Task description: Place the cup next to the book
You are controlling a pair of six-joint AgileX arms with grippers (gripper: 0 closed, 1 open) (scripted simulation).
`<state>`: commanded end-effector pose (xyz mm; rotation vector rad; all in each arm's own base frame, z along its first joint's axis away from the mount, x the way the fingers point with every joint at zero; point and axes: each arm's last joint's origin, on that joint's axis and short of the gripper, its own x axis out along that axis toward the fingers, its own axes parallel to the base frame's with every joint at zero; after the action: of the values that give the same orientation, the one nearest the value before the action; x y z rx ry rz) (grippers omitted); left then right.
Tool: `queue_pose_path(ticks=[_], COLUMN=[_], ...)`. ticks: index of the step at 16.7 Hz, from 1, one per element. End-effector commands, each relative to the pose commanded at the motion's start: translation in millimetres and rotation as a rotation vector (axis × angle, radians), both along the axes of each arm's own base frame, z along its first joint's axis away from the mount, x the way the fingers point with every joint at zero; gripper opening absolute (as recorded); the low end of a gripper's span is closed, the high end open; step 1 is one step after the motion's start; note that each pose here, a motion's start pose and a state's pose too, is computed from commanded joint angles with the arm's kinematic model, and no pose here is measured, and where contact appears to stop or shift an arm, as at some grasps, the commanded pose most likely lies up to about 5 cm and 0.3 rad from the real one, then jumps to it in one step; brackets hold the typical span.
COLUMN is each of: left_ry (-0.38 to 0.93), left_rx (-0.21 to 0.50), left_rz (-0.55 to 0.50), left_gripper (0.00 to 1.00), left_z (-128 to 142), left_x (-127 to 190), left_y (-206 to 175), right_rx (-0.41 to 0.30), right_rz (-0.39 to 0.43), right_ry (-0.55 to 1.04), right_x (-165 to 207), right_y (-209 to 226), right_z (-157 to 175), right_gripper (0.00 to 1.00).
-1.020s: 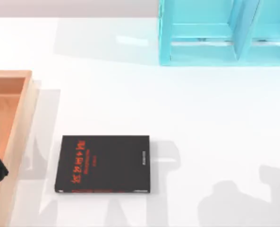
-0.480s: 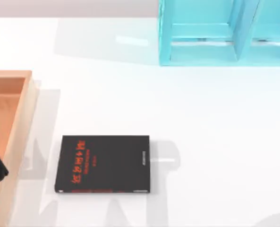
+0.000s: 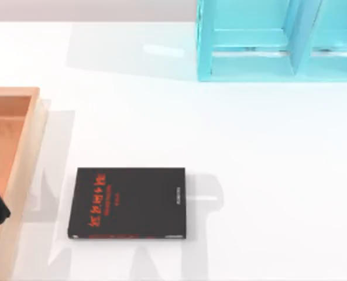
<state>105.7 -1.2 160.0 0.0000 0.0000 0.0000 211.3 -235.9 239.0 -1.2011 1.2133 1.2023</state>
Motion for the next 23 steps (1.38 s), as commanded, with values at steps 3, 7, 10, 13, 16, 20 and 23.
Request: queue_pose_path(ticks=[3, 7, 10, 13, 16, 20, 23], left_ry=[0.0, 0.0, 0.0, 0.0, 0.0, 0.0, 0.0], left_rx=[0.0, 0.0, 0.0, 0.0, 0.0, 0.0, 0.0], left_rz=[0.0, 0.0, 0.0, 0.0, 0.0, 0.0, 0.0], left_gripper=[1.0, 1.0, 1.0, 1.0, 1.0, 1.0, 1.0], left_z=[0.0, 0.0, 0.0, 0.0, 0.0, 0.0, 0.0], left_x=[0.0, 0.0, 0.0, 0.0, 0.0, 0.0, 0.0], left_y=[0.0, 0.0, 0.0, 0.0, 0.0, 0.0, 0.0], right_rx=[0.0, 0.003, -0.001, -0.007, -0.001, 0.0, 0.0], right_rz=[0.0, 0.0, -0.001, -0.001, 0.0, 0.0, 0.0], right_ry=[0.0, 0.002, -0.001, -0.006, 0.0, 0.0, 0.0], right_x=[0.0, 1.1, 3.2, 2.9, 0.2, 0.0, 0.0], right_y=[0.0, 0.3, -2.5, -2.6, -0.1, 0.1, 0.1], right_z=[0.0, -11.4, -43.2, -79.3, -99.2, -100.0, -100.0], right_gripper=[1.0, 1.0, 1.0, 1.0, 1.0, 1.0, 0.77])
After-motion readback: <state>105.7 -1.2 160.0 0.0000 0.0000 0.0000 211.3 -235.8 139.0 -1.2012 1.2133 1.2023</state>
